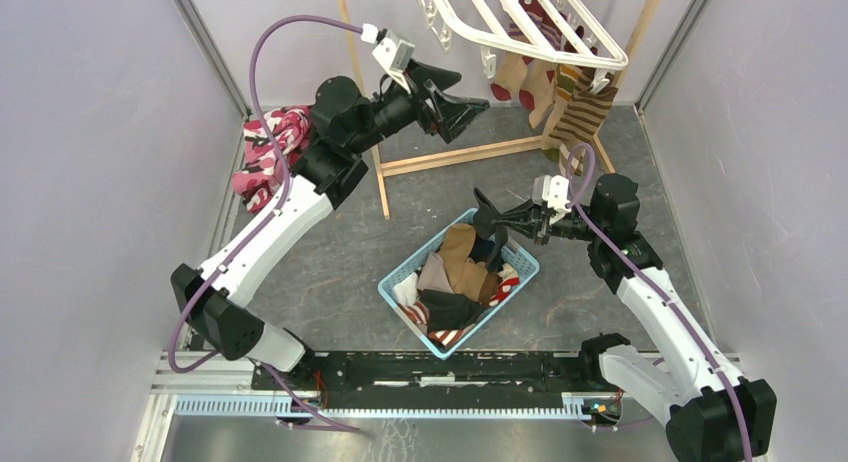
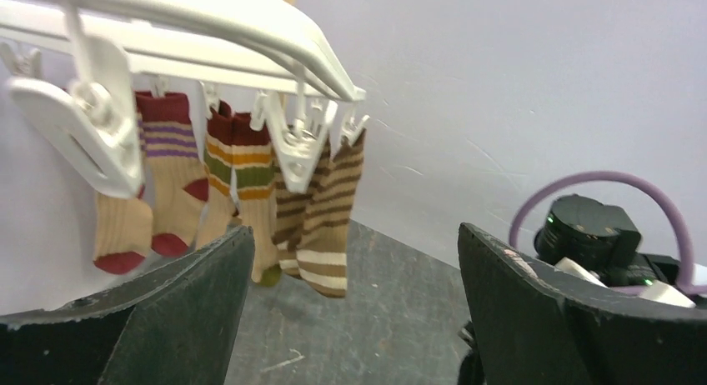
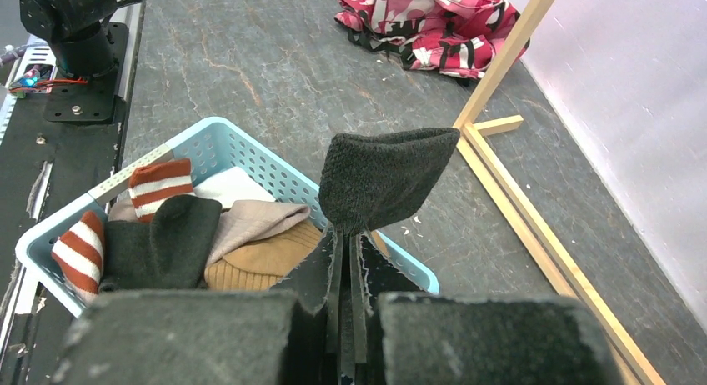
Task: Clip the socks to the hanger
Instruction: Open the clamp at the hanger, then clamp the sock onto the hanger.
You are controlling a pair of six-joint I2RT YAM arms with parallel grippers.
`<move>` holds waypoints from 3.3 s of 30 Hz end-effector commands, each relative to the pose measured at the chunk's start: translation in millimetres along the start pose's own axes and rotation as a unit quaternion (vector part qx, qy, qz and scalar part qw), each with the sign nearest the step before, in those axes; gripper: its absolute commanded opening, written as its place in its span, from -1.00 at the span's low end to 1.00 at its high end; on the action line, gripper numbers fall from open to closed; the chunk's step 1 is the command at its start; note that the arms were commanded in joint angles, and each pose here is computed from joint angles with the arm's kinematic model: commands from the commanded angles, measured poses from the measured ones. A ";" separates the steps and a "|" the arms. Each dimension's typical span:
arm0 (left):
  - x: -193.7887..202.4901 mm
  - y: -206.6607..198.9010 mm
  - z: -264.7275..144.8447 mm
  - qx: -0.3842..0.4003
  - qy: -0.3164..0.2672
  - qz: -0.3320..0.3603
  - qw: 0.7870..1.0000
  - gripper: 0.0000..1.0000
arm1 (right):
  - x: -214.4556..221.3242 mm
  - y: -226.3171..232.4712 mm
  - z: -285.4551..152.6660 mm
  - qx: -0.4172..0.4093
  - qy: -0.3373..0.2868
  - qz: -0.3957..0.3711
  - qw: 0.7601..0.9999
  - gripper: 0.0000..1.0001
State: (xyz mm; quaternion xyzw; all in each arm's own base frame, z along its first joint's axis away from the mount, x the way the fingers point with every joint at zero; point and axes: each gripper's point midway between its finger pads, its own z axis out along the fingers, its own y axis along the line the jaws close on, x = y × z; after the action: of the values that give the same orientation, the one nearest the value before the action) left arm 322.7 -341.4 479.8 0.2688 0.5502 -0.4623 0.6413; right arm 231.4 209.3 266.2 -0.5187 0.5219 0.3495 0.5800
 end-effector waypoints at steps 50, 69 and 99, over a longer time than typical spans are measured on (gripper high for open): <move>-45.9 21.5 59.7 0.044 -0.078 0.043 0.995 -0.03 | -11.0 5.5 -3.4 -0.017 -0.011 -0.032 0.999 -1.00; -56.6 18.0 58.4 -0.012 -0.106 -0.006 0.994 -0.96 | -36.4 -32.4 -6.3 0.033 0.035 -0.044 0.998 -1.00; -48.0 36.3 57.2 -0.146 -0.133 -0.090 0.976 -0.96 | -144.4 -156.5 -1.7 0.256 0.030 -0.129 0.957 -1.00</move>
State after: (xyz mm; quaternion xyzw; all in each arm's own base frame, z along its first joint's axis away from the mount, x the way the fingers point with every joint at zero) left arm 393.9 -374.5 505.5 0.0921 0.5616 -0.4585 0.6826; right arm 346.1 192.7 394.9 -0.4501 0.5795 0.1194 0.6688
